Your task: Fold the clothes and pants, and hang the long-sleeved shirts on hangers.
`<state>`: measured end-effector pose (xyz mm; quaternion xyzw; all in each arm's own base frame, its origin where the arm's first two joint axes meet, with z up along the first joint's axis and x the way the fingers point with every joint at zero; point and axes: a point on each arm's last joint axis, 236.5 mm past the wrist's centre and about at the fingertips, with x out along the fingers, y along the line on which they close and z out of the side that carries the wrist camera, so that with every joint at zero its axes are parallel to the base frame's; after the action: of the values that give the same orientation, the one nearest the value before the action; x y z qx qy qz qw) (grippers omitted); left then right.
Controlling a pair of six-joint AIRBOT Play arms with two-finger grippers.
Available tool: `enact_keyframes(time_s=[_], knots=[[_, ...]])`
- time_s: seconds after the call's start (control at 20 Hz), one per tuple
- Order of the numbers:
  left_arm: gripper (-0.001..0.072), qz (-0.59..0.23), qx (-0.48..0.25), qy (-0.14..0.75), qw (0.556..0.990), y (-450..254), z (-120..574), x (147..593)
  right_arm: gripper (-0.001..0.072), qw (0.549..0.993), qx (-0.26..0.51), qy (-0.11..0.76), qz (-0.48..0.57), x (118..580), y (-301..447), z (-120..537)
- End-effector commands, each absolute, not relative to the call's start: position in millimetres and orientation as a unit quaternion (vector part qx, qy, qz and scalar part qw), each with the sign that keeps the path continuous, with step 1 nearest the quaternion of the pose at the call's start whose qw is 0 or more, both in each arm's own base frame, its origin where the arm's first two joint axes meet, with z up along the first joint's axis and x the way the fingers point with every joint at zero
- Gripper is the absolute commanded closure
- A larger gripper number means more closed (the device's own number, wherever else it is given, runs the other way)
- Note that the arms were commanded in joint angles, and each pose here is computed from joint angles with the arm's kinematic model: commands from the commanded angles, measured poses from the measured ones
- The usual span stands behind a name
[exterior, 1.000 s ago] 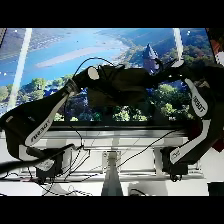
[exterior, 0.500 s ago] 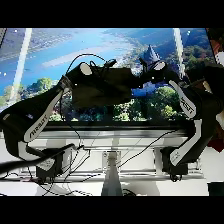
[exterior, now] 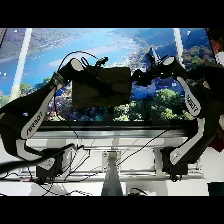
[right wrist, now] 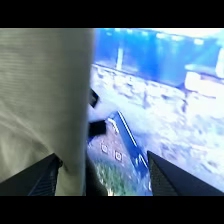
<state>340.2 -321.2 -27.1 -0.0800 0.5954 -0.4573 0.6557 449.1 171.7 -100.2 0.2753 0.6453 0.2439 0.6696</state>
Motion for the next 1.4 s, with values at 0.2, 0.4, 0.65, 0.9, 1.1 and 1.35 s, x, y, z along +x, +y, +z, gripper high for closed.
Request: enact_keyframes(time_s=[0.2,0.4,0.65,0.9,1.1,1.35], knots=[[0.0693,-0.439,-0.050,0.589,0.676,-307.3,-34.3,351.9,0.0091,0.622,0.381,0.625,0.277,440.0,267.7,-88.3],[0.0693,-0.434,-0.041,0.583,0.686,-300.6,-31.8,357.2,0.0496,0.640,0.365,0.614,0.284,433.4,318.1,-94.1],[0.0693,-0.366,0.077,0.535,0.758,-225.8,10.4,387.3,0.0683,0.697,0.332,0.556,0.307,472.6,288.2,-34.3],[0.0691,-0.307,0.077,0.402,0.859,-164.6,134.9,402.8,0.0683,0.807,0.301,0.426,0.278,507.2,180.4,104.7],[0.0692,-0.269,0.073,0.335,0.900,-129.5,195.9,393.3,0.0683,0.867,0.302,0.338,0.208,476.0,77.8,214.6],[0.0691,-0.265,0.074,0.323,0.906,-125.5,207.2,388.4,0.0683,0.928,0.307,0.207,-0.046,391.8,-90.9,308.7]])
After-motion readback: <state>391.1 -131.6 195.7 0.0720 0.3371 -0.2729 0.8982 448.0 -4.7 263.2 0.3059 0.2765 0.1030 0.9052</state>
